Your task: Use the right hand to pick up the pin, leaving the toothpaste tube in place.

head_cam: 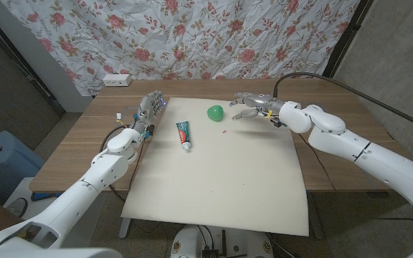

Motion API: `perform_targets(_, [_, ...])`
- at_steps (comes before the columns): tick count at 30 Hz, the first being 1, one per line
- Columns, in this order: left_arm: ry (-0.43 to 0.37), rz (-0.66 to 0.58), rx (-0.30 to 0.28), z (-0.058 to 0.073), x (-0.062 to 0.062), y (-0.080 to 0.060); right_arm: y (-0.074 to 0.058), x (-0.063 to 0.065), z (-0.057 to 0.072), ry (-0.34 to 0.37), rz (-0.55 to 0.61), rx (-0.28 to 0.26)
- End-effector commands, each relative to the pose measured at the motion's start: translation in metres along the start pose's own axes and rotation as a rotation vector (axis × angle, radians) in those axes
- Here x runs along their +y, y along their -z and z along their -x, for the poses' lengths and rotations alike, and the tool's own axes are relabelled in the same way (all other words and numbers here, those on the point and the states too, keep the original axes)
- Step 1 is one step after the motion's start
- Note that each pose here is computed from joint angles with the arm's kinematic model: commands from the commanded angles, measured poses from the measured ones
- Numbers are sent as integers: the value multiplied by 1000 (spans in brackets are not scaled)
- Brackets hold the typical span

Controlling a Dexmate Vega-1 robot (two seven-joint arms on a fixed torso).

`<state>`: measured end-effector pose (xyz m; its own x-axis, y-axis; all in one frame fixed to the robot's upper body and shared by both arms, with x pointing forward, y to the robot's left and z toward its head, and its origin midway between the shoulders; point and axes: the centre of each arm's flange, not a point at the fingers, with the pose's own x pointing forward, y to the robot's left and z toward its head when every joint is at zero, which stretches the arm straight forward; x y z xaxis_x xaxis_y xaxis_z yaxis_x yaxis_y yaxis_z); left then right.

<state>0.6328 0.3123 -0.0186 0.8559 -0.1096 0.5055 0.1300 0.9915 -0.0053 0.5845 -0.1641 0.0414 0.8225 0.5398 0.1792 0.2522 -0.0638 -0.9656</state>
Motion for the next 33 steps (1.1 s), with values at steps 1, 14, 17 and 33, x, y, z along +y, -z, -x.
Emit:
perform_targets(1, [3, -6, 8, 3, 0, 0, -11, -6, -5, -53, 97, -10])
perform_targets(14, [22, -28, 31, 1, 0, 0, -21, -9, -18, -117, 183, -33])
perform_targets(17, [24, -32, 37, 0, -1, -1, -23, -10, -20, -122, 196, -39])
perform_targets(33, [34, -27, 55, -4, -4, 4, -28, -7, -29, -162, 194, -43])
